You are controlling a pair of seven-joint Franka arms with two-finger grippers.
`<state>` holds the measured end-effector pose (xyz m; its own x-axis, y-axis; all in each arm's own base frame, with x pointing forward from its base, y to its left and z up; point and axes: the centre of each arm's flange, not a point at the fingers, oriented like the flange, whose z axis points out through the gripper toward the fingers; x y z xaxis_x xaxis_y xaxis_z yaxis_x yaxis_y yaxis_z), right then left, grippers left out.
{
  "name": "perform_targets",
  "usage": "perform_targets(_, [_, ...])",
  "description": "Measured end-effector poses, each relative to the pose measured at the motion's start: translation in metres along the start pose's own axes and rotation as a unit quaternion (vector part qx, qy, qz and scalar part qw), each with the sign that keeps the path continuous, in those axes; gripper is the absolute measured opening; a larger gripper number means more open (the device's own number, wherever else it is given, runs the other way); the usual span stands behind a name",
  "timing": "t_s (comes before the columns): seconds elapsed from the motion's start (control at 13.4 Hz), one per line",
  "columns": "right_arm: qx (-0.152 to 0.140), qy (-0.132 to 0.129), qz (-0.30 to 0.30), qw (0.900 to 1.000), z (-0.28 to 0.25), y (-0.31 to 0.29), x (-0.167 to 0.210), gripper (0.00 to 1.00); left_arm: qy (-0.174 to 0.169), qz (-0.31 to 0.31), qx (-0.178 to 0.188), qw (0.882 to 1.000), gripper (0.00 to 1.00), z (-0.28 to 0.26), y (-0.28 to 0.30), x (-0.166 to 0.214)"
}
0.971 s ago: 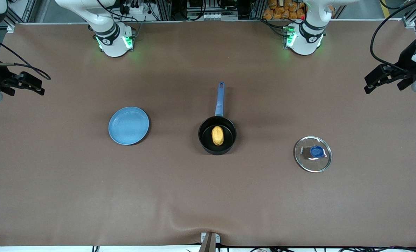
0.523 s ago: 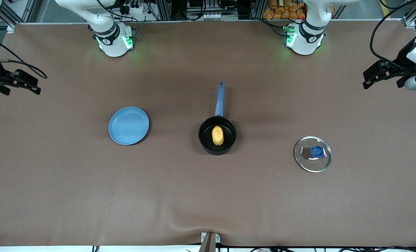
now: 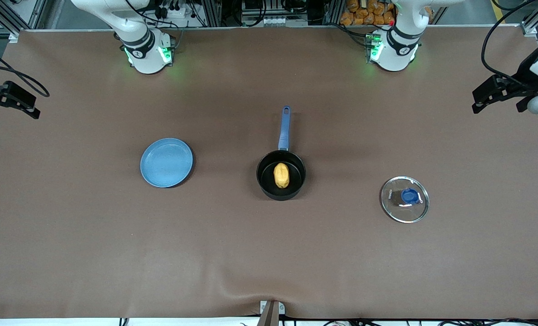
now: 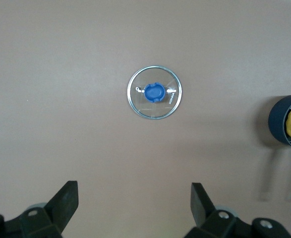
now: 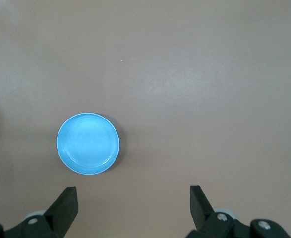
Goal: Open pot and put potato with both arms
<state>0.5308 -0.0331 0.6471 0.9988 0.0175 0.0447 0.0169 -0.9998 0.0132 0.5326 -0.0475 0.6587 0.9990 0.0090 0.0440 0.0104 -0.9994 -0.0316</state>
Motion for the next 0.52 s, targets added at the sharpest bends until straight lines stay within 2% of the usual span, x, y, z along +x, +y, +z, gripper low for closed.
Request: perform_targets(0.52, [0.0, -0.002, 0.0, 1.0, -0.0002, 0.0004, -0.0005, 1.0, 0.002, -0.001, 0.0, 1.0, 1.0, -0.0019, -0.0013, 0.0001])
